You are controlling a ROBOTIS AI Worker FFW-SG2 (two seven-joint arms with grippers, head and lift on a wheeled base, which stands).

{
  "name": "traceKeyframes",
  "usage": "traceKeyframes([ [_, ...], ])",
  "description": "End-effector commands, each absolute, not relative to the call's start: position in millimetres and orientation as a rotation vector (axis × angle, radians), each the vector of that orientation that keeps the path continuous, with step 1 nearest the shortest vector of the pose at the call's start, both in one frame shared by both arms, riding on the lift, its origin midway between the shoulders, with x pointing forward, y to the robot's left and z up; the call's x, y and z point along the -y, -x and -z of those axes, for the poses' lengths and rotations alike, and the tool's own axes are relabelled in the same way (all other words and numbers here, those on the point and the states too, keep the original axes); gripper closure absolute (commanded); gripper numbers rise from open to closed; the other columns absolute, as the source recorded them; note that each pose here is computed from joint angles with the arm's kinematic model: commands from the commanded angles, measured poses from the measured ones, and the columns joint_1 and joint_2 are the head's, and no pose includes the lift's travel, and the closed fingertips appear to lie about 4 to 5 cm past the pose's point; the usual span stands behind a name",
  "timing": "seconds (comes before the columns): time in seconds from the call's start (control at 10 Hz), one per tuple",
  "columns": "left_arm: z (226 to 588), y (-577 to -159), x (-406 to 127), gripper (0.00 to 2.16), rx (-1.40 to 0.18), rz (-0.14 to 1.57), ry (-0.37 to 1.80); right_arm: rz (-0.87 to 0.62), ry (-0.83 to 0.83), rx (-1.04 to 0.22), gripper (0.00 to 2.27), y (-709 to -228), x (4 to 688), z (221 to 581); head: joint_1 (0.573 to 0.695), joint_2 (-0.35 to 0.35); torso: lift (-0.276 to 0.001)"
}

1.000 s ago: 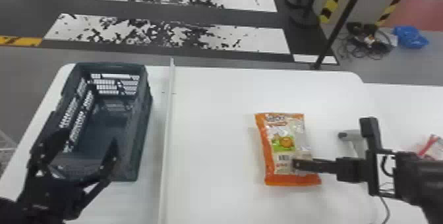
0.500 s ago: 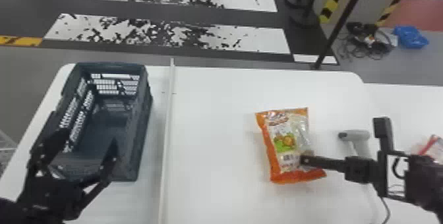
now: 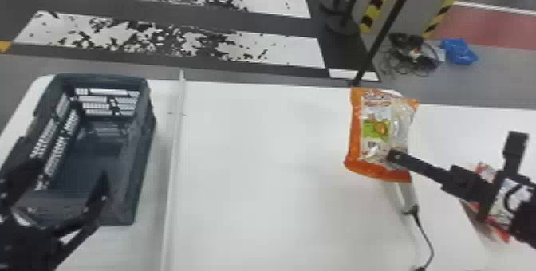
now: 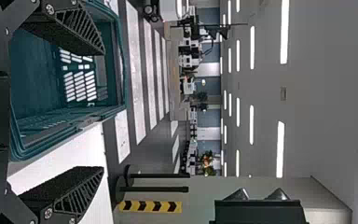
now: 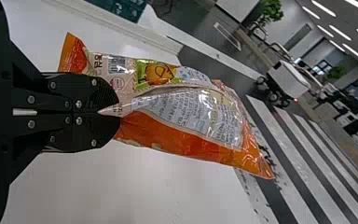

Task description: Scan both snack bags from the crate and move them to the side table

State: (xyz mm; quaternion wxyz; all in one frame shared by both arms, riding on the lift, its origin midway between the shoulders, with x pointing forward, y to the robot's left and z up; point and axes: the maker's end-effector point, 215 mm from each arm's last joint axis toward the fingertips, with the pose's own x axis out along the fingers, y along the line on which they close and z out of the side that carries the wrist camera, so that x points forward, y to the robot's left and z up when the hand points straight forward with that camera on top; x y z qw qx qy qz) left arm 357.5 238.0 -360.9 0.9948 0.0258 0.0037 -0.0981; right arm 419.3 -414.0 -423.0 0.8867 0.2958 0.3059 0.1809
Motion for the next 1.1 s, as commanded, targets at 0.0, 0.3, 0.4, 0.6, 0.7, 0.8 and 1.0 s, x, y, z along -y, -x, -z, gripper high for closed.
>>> traceKeyframes([
  [0.0, 359, -355, -238, 0.12, -0.008, 0.196, -0.056, -0.254, -0.626, -0.564, 2.25, -424, 464, 410, 0.695, -0.233, -0.075],
  [0.3, 354, -352, -235, 0.12, -0.007, 0.198, -0.062, -0.032, -0.62, -0.452, 2.25, -450, 565, 394, 0.695, -0.35, -0.075],
  [0.4, 355, -350, -238, 0.12, -0.012, 0.193, -0.064, 0.064, -0.605, -0.443, 2.25, -455, 601, 394, 0.695, -0.35, -0.075],
  [0.6, 358, -348, -240, 0.12, -0.018, 0.187, -0.065, 0.277, -0.53, -0.447, 2.25, -452, 674, 399, 0.695, -0.35, -0.075],
  [0.7, 358, -348, -241, 0.12, -0.019, 0.185, -0.062, 0.395, -0.485, -0.465, 2.25, -441, 703, 408, 0.695, -0.35, -0.075],
  [0.8, 358, -349, -241, 0.12, -0.016, 0.183, -0.062, 0.497, -0.436, -0.48, 2.25, -428, 727, 417, 0.695, -0.35, -0.075],
  [1.0, 361, -350, -240, 0.12, -0.021, 0.183, -0.061, 0.627, -0.368, -0.505, 2.25, -408, 758, 437, 0.695, -0.35, -0.075],
])
